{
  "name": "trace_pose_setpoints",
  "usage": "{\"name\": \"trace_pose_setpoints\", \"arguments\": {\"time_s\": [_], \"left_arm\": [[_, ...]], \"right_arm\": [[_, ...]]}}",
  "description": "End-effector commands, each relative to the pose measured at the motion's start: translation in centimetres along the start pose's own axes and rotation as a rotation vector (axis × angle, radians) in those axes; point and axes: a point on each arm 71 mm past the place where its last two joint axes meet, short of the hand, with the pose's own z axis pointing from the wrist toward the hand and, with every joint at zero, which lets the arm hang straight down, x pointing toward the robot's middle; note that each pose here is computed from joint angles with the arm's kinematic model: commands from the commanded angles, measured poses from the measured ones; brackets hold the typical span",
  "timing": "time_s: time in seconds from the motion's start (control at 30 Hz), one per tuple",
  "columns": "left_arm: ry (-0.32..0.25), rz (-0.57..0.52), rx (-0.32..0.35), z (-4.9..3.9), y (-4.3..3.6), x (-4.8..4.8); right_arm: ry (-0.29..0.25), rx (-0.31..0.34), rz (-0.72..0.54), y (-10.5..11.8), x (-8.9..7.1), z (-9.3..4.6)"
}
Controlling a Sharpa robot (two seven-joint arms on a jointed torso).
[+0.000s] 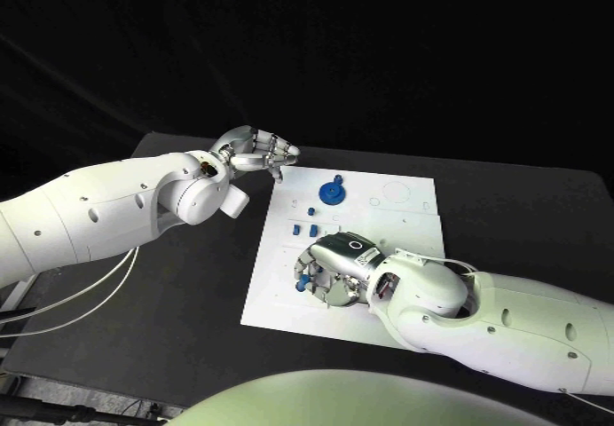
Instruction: Assemble the parts on the task board
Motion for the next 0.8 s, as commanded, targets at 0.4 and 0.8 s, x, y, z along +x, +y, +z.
{"name": "trace_pose_setpoints", "arguments": {"time_s": [0.4, 0.8], "left_arm": [[0.015, 0.002, 0.006, -0.02, -0.12, 0.17], [0.016, 0.002, 0.004, -0.06, -0.09, 0.12]], "right_arm": [[-0.024, -0.016, 0.003, 0.1, 0.1, 0.0], [-0.156, -0.025, 0.048, 0.3, -0.9, -1.1]]}}
